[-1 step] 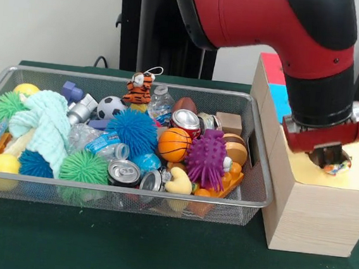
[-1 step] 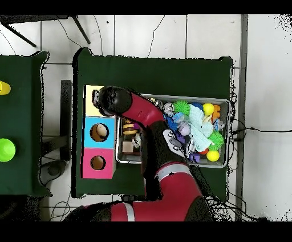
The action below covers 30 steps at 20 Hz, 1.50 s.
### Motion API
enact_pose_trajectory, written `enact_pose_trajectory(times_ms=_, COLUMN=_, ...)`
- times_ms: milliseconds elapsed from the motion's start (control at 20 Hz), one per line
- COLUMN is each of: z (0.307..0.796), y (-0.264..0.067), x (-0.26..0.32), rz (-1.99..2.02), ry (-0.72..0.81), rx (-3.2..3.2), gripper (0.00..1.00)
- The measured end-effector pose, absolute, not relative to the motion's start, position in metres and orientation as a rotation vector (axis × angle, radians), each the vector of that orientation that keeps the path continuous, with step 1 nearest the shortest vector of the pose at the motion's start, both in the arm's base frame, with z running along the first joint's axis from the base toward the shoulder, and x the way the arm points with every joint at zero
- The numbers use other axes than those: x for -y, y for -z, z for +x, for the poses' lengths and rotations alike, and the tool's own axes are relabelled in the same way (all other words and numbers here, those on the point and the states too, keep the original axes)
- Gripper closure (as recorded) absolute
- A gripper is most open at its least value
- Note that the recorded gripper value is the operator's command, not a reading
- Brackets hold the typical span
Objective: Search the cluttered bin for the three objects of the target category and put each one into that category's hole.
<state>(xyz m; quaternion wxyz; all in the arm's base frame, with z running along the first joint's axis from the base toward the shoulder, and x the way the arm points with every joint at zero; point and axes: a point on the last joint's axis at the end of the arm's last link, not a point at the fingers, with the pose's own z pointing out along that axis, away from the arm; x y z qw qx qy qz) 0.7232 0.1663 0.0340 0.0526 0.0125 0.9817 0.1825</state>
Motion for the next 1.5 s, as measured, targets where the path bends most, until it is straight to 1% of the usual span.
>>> enact_pose_trajectory(times_ms=100, z=0.720, y=-0.023, x=-0.169, rz=-0.002, ry=-0.520, rx=-2.974, gripper=1.00)
enact_pose_trajectory(times_ms=550, z=0.710, y=-0.024, x=-0.182, rz=-0.129, ry=-0.404, rx=-2.965, gripper=1.00)
enact_pose_trajectory(times_ms=900, z=0.697, y=-0.026, x=-0.182, rz=-0.138, ry=-0.366, rx=-2.989, gripper=1.00)
enact_pose_trajectory(times_ms=1250, z=0.694, y=-0.052, x=-0.169, rz=-0.166, ry=-0.289, rx=-3.012, gripper=1.00)
enact_pose_trajectory(times_ms=1300, z=0.695, y=-0.060, x=-0.168, rz=-0.176, ry=-0.272, rx=-3.016, gripper=1.00)
enact_pose_trajectory(times_ms=1500, z=0.698, y=-0.075, x=-0.166, rz=-0.188, ry=-0.250, rx=-3.016, gripper=1.00)
